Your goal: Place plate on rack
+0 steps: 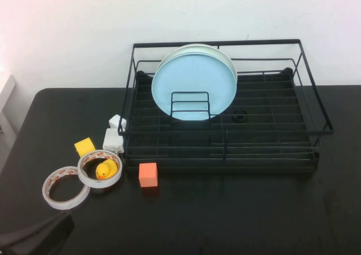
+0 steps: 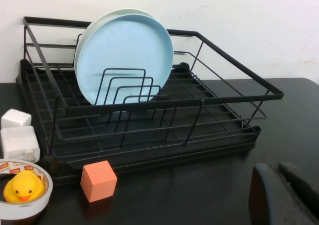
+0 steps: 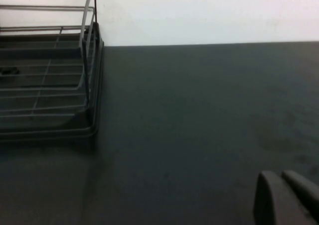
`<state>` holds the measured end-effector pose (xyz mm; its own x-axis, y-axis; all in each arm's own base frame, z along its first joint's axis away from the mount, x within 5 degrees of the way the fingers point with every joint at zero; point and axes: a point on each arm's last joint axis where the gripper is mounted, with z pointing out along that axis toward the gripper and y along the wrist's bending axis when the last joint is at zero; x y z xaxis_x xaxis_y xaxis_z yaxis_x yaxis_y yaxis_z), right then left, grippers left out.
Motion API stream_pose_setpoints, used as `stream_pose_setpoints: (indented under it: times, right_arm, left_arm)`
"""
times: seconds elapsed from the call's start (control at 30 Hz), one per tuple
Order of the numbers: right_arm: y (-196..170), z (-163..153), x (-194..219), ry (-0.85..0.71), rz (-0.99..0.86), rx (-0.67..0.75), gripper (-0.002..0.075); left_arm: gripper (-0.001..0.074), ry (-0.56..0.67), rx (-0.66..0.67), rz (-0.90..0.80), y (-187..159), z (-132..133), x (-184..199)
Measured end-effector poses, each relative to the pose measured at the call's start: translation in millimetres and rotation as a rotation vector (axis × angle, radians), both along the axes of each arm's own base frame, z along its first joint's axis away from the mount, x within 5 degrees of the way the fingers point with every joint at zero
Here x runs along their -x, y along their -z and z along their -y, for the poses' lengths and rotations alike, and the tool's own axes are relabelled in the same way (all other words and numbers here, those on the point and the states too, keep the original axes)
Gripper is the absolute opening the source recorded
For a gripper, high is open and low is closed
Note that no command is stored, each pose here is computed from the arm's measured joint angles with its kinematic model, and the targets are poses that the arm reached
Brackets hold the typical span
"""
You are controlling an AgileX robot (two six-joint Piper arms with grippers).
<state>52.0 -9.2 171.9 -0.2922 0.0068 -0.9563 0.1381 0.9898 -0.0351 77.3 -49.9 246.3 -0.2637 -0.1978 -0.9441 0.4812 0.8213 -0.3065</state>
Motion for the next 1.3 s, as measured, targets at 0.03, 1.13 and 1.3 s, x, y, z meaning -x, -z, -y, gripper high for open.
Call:
stream_pose_setpoints:
  times: [0.03,1.13,1.3]
  right_arm:
    - [0.2,-0.1,0.0,0.000,-0.001,-0.007,-0.0001]
    - [0.9,-6.0,0.0,-0.097,-0.017,-0.035,-0.0001]
    - [0.9,-6.0,0.0,-0.097,-0.017,-0.035,-0.0001]
  left_arm:
    - [-0.0002,0.000,0.000,0.000,0.0,0.0,0.0]
    - [-0.0001,0.000,0.000,0.000,0.0,0.0,0.0]
    - [-0.0001,0.000,0.000,0.000,0.0,0.0,0.0]
